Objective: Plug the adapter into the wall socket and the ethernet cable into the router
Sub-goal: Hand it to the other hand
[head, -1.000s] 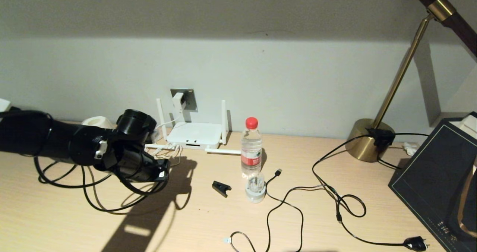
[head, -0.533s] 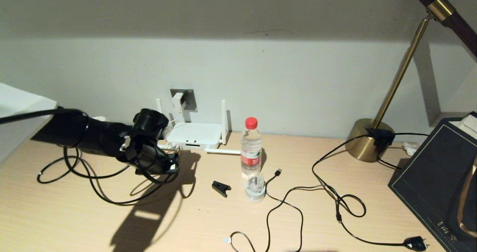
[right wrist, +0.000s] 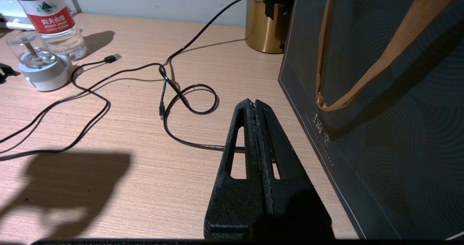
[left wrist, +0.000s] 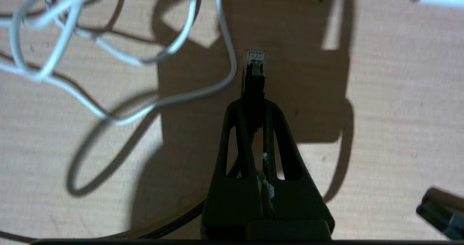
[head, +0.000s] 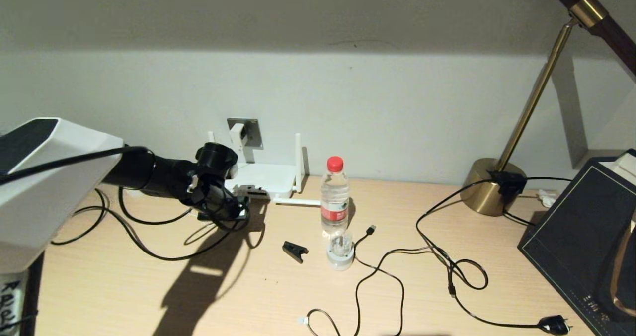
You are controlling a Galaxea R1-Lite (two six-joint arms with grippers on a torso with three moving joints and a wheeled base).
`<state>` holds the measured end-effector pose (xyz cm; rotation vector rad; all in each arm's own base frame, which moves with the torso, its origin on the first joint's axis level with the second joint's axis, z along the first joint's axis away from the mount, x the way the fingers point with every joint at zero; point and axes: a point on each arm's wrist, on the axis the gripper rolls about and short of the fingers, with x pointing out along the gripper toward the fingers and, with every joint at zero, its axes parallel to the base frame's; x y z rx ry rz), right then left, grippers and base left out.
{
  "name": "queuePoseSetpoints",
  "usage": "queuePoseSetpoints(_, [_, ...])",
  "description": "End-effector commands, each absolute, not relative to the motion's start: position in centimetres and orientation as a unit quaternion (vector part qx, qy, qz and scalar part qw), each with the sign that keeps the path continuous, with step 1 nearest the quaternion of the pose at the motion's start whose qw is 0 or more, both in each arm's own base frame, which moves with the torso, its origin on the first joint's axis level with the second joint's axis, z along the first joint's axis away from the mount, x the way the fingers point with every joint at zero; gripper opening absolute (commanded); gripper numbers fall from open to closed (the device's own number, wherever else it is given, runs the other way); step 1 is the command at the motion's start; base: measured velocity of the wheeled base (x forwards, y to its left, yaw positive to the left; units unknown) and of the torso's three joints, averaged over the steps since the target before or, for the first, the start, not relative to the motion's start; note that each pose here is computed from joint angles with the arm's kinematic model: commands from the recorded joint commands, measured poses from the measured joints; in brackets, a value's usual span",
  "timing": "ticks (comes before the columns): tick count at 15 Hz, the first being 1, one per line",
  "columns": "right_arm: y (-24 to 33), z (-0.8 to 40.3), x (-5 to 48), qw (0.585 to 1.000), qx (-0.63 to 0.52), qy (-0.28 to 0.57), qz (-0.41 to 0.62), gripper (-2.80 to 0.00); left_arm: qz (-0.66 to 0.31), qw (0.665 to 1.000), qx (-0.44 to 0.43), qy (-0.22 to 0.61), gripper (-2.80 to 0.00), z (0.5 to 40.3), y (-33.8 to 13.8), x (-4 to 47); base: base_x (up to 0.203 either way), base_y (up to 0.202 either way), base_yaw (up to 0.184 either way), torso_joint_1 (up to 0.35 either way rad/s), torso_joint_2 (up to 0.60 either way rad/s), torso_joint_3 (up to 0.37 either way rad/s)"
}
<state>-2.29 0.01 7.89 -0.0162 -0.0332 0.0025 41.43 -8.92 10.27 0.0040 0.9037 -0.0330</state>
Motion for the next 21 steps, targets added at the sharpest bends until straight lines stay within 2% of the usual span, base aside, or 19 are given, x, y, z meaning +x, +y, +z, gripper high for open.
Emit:
queuePoseSetpoints(1, [0.0,7.6,-2.2,1.000,-0.008,-0.012,0.001,-2.80,-0.015,0.900,0.002,0.435,-2.80,9.7,-9.1,42.3,0.000,0.000,0.000,0.000,0.00,0.000])
queuePoseSetpoints(21, [0.0,7.6,-2.2,1.000,-0.008,-0.012,0.001,-2.80,-0.013,0.909,-0.001,0.418,-2.80,11.5,-9.5,44.9,0.000,0.000,0.000,0.000,0.00,0.000])
